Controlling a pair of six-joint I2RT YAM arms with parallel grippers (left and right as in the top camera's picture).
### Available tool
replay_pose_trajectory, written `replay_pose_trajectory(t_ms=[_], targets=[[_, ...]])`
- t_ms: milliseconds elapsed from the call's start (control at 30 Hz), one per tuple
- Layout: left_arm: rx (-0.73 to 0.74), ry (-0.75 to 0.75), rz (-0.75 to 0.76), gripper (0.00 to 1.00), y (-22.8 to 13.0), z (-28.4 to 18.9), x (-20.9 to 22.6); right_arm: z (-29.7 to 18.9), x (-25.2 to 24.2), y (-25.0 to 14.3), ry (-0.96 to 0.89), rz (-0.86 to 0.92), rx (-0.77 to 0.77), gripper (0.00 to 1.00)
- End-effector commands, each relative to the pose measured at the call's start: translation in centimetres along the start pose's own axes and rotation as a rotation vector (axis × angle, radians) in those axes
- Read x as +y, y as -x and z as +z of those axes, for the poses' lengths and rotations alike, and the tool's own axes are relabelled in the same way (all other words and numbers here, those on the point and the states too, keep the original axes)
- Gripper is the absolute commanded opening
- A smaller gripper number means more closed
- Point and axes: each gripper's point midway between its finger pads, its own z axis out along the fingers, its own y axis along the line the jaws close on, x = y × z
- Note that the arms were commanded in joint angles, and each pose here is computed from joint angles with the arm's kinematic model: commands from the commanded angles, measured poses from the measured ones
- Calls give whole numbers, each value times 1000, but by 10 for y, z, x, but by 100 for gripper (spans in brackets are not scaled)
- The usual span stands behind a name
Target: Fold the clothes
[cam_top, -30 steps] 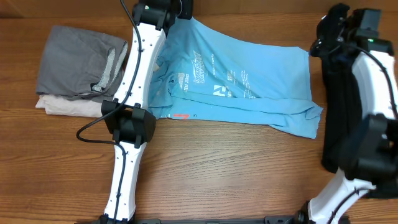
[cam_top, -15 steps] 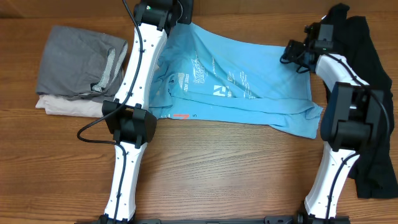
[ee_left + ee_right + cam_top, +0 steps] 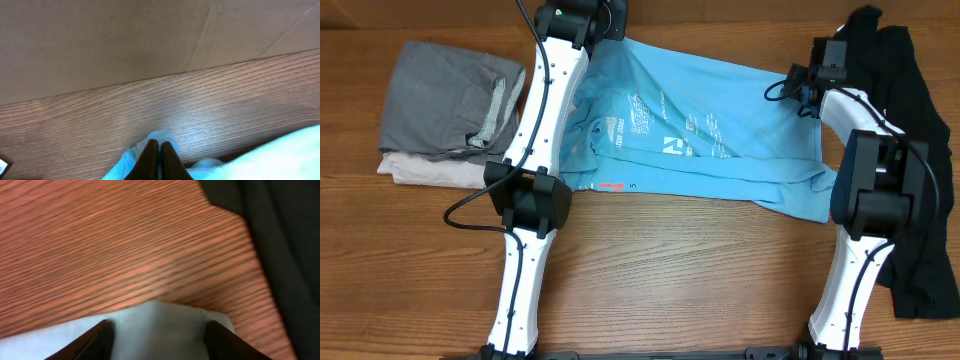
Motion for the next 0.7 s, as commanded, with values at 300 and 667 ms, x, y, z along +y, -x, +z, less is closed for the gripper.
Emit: replay_pose_trajectory(t_ms=[300, 667], targets=[[-21, 15, 17, 4, 8, -10, 1, -5, -12, 36, -94, 18, -79, 72], [-12, 15, 18, 4, 4, -7, 0, 0, -14, 23, -100, 12, -38, 57]])
